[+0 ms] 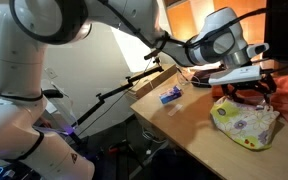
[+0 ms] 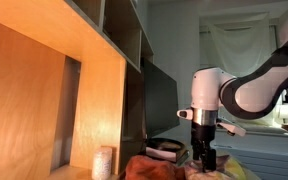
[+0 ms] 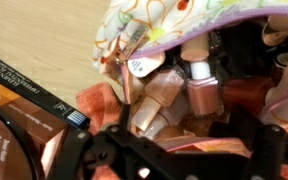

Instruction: Take the blue and the orange nail polish bottles out of the little bag

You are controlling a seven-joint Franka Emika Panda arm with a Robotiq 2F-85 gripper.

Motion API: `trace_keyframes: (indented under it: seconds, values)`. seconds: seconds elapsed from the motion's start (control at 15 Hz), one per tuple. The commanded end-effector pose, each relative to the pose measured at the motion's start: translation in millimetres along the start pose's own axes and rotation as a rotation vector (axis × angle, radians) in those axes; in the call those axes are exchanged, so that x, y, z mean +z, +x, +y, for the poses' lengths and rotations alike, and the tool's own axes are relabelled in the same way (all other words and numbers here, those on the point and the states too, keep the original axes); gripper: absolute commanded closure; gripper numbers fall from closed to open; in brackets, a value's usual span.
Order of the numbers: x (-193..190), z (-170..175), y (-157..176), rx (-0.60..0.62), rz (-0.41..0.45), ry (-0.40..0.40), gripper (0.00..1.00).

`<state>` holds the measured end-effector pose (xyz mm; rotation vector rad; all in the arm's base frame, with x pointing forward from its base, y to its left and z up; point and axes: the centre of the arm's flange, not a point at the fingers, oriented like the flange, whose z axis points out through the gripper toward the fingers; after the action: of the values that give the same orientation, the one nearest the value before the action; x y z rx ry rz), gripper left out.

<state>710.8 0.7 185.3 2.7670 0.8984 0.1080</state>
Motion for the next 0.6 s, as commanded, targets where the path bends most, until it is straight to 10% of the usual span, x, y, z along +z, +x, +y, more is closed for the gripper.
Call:
trace_keyframes:
  seconds: [0.0,0.4,0.53]
  values:
    - [8.5,12.6,14.2,-0.013,-0.022,0.047,0.0]
    - [13.0,17.2,17.6,-0.01,-0.046,0.065,0.0]
    - [14.1,18.1,19.1,-0.011,-0.057,0.063,0.28]
